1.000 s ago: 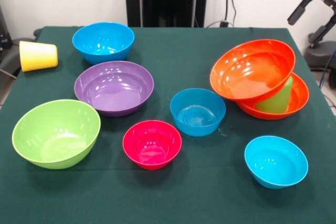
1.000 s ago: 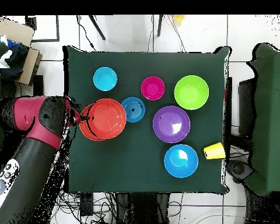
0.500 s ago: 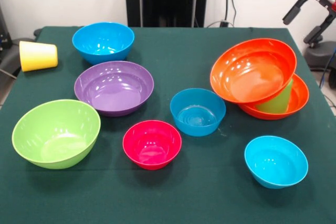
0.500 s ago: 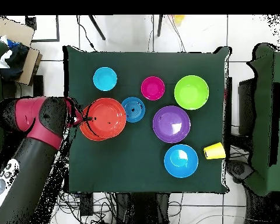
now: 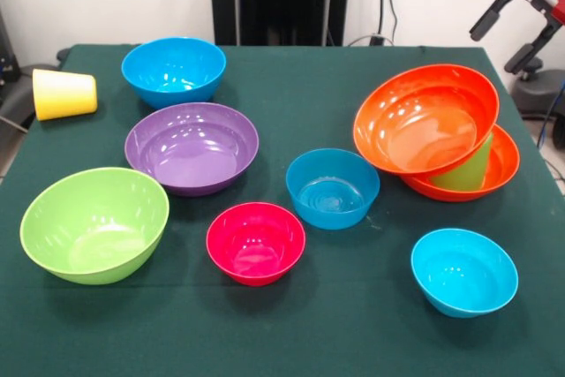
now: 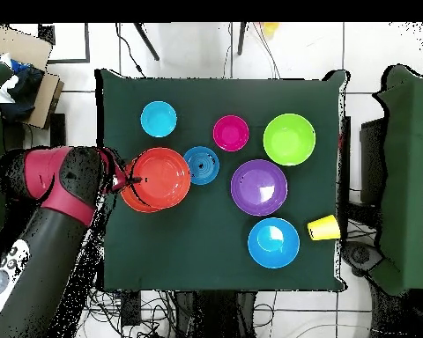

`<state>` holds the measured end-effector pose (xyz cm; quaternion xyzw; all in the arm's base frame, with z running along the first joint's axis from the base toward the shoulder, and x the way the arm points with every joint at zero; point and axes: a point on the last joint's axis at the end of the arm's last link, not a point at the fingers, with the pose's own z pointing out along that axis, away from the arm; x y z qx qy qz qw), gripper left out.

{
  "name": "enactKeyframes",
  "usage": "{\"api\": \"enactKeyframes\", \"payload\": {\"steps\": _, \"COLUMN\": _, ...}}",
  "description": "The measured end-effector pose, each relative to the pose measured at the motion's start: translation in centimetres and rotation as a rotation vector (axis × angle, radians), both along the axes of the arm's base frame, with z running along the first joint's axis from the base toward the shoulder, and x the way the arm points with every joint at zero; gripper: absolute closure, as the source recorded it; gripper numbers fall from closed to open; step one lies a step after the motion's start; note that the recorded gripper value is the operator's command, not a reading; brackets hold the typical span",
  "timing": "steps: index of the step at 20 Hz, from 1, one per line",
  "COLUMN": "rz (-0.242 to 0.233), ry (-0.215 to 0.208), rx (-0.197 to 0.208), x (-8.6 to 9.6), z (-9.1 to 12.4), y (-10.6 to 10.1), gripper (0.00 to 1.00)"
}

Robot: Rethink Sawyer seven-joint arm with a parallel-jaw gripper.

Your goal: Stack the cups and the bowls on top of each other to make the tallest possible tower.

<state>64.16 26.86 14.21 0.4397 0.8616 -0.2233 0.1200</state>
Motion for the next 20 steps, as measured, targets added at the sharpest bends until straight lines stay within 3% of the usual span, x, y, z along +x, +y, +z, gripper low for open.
{"api": "enactKeyframes", "payload": {"steps": 20, "rz": -0.013, "ry": 0.034, "rx": -0.042, "x": -1.3, "z": -0.6, "y": -2.4, "gripper": 0.0}}
